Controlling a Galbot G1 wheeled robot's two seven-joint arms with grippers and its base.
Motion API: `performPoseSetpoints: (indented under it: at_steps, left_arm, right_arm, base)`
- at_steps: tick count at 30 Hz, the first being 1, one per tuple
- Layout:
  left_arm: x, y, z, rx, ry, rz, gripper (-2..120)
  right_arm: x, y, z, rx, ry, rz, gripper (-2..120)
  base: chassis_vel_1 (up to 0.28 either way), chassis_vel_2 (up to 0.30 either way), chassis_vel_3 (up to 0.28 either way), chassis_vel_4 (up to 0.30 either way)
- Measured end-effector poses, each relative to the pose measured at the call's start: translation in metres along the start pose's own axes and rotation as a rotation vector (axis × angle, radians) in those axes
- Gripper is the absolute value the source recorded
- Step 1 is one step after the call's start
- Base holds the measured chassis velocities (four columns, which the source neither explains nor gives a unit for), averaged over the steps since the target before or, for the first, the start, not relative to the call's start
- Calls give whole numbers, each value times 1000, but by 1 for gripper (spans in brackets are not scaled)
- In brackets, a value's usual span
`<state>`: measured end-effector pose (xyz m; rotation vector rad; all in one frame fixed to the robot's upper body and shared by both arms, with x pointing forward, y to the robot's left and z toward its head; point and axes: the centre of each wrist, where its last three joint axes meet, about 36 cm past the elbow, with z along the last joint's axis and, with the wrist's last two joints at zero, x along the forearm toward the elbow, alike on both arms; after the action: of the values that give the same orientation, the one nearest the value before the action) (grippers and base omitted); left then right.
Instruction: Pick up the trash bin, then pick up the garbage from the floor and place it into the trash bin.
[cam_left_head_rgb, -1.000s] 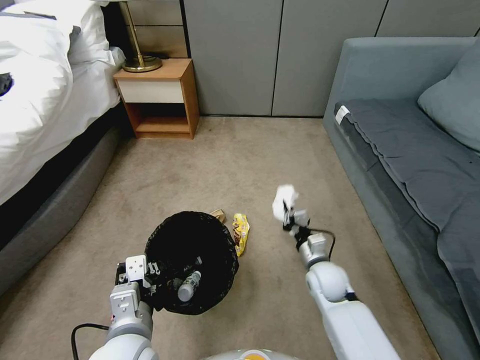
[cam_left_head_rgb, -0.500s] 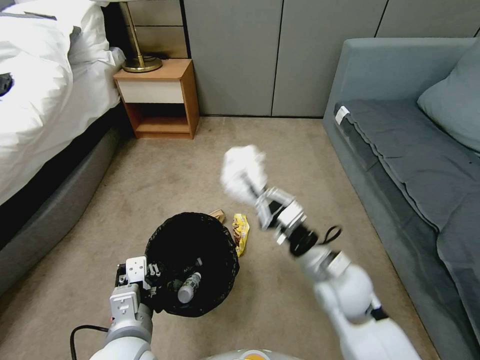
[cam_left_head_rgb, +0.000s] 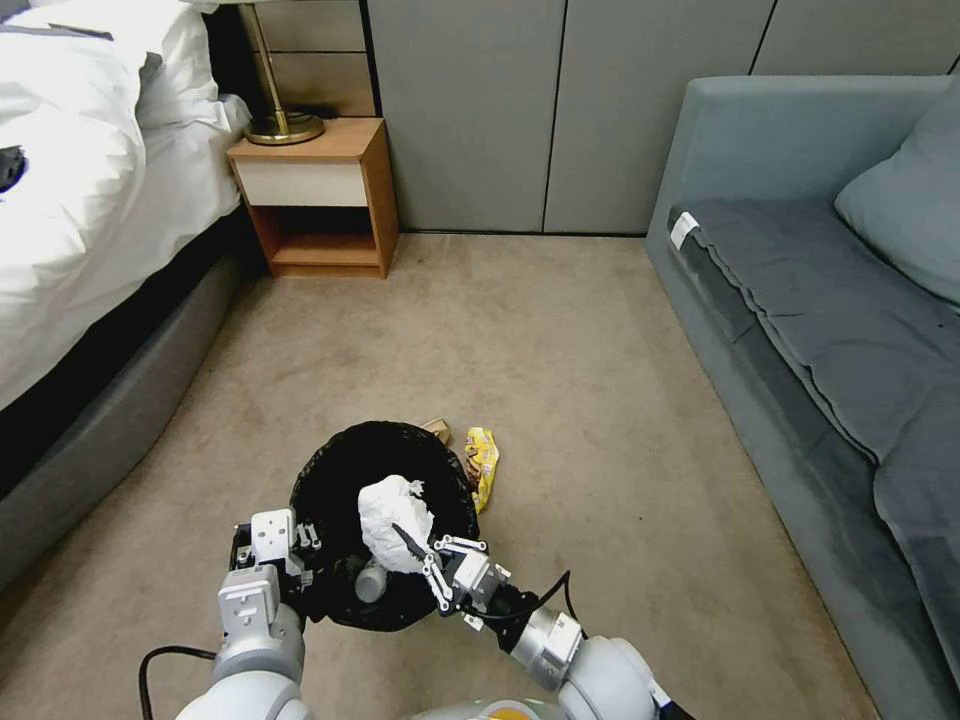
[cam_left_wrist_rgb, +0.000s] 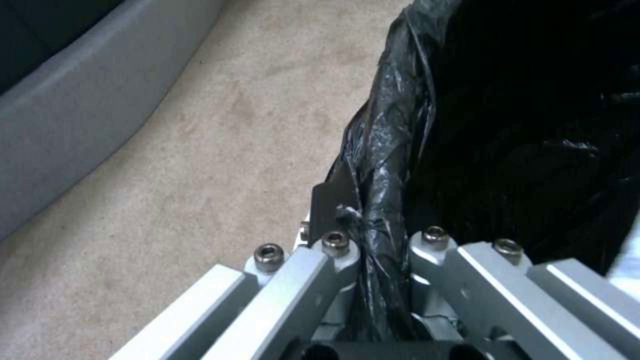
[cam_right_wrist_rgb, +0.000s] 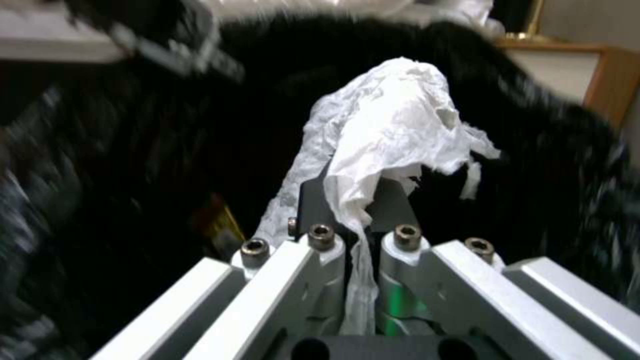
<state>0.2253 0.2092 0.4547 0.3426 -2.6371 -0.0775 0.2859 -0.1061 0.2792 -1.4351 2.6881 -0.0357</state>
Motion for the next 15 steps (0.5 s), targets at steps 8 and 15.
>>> performPoseSetpoints:
  at_steps: [8, 15]
  left_arm:
    - [3, -3, 2, -4, 7, 9, 1]
    - [6, -7, 4, -11, 13, 17, 1]
  right_arm:
    - [-14, -2, 8, -6, 21, 9, 24]
    - [-33, -15, 6, 3, 40, -6, 49]
  base:
    - [0, 0, 0, 0]
    - [0, 0, 0, 0]
